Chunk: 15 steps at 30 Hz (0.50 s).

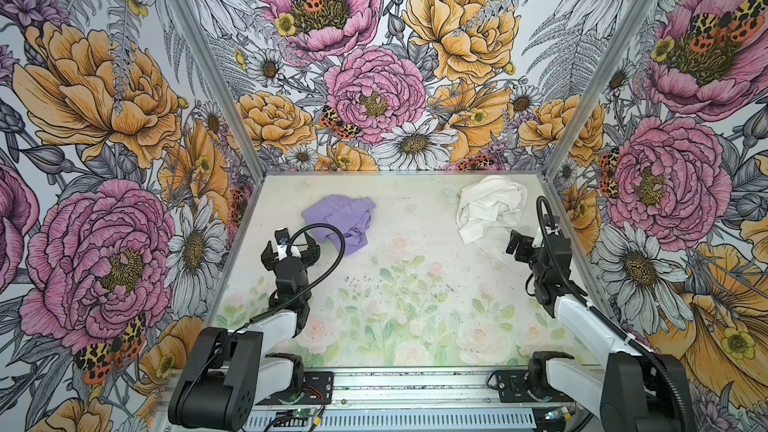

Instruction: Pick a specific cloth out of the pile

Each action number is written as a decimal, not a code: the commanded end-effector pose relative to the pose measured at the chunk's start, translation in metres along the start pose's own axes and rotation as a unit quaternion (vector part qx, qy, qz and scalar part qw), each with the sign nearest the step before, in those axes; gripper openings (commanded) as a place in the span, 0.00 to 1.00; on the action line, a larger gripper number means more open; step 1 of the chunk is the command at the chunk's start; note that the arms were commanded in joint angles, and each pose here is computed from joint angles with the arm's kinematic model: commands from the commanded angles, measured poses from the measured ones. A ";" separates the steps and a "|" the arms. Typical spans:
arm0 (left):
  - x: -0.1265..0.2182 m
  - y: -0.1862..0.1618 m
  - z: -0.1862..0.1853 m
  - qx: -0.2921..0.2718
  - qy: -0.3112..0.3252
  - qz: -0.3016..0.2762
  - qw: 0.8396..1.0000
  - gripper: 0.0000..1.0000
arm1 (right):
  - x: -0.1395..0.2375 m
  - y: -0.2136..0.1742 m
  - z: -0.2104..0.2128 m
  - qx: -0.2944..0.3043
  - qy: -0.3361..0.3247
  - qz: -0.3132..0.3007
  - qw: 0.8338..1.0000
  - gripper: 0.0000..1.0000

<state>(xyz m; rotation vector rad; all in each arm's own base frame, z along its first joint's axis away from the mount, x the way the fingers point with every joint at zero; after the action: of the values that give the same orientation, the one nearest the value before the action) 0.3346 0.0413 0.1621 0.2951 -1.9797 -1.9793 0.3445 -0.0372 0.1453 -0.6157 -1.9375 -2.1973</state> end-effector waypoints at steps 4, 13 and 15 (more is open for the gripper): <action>-0.009 0.006 -0.010 0.028 -0.047 -0.036 0.998 0.99 | -0.013 0.009 0.004 0.015 0.024 -0.074 0.997 0.99; -0.026 -0.016 -0.022 0.026 -0.075 -0.025 0.997 0.99 | -0.038 0.000 0.009 0.022 0.054 -0.095 0.994 0.99; -0.028 -0.019 -0.022 0.023 -0.072 -0.009 0.997 0.99 | -0.042 -0.006 0.012 0.027 0.062 -0.091 0.994 0.99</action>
<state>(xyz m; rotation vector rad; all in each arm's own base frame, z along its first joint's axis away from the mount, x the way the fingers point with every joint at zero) 0.3585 0.0334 0.1195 0.1316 -2.0340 -2.0105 0.3757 -0.0354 0.1099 -0.4368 -1.9987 -2.1946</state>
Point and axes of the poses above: each gripper's point midway between its finger pads, its own x axis back along the fingers, its own z axis along the line the jaws close on, y = z × x, the point moved 1 cm from there along x, back along the fingers
